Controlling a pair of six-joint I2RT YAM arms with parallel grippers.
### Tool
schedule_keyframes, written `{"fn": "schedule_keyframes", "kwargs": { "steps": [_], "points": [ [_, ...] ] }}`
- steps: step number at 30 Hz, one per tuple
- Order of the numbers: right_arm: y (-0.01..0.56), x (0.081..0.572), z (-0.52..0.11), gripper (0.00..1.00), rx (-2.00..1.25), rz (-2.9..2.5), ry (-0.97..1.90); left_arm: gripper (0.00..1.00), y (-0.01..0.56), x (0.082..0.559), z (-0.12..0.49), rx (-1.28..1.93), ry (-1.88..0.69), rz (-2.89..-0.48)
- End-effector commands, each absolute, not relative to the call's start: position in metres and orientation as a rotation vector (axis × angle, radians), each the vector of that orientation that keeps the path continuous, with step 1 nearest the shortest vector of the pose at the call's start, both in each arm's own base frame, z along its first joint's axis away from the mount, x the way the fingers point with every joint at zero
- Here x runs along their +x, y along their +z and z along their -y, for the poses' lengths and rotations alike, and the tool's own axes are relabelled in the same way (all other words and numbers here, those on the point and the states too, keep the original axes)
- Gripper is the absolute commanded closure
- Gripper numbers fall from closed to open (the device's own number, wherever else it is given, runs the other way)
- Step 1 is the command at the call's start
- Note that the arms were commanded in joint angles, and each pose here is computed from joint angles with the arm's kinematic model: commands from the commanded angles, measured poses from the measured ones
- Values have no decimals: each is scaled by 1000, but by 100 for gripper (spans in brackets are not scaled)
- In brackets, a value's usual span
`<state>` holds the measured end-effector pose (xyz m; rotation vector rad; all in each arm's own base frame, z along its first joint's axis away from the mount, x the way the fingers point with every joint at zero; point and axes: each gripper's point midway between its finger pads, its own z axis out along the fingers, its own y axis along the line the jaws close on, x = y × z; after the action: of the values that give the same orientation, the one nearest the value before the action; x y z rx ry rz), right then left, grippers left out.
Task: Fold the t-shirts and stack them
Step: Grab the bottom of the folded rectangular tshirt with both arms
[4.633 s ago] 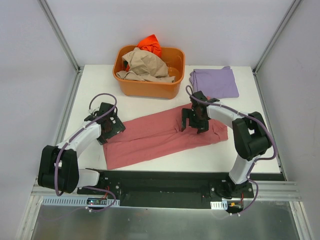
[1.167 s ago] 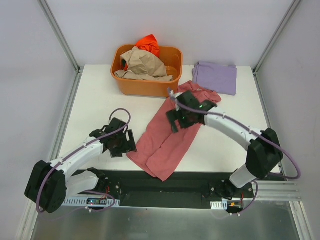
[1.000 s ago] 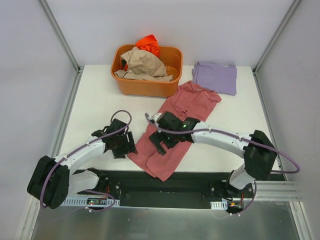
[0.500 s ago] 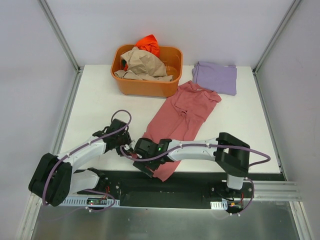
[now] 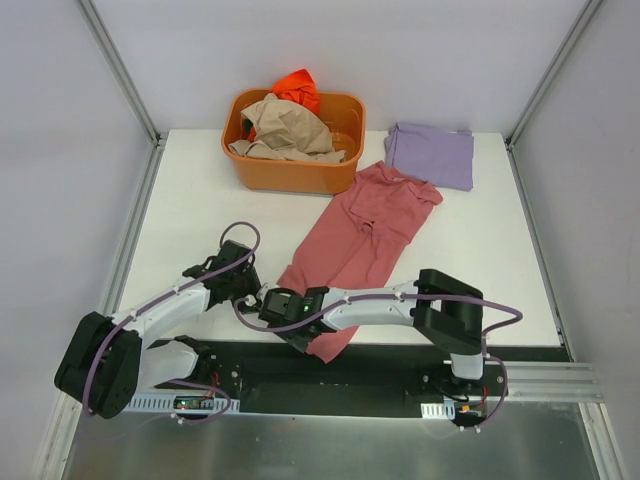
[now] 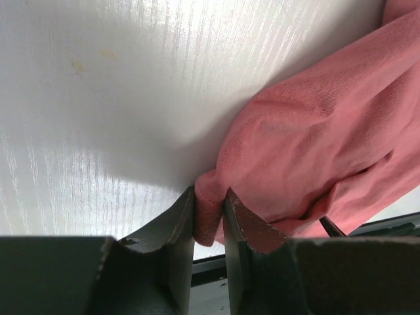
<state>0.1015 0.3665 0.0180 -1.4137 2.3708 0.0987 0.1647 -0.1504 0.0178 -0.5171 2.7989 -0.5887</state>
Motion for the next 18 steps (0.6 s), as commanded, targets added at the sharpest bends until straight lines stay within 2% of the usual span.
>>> {"fn": "schedule_keyframes", "kwargs": {
  "steps": [1,5,9,11,13,15,18],
  "points": [
    [18,117,-355,45,-1325,-2380,-49,80,20,161,149,-517,-606,-2797],
    [25,120,-354,62,-1305,-2369,-48,82,23,163,150,-515,-615,-2783],
    [26,116,-359,69,-1321,-2365,-1,86,25,164,151,-514,-625,-2780],
    [22,116,-361,74,-1335,-2373,3,92,27,165,151,-509,-627,-2772],
    [18,116,-360,82,-1343,-2381,-8,97,27,166,151,-504,-628,-2769],
    [18,116,-360,100,-1338,-2396,12,100,31,169,153,-489,-643,-2759],
    [32,114,-364,100,-1375,-2374,105,100,41,174,156,-471,-673,-2728]
  ]
}}
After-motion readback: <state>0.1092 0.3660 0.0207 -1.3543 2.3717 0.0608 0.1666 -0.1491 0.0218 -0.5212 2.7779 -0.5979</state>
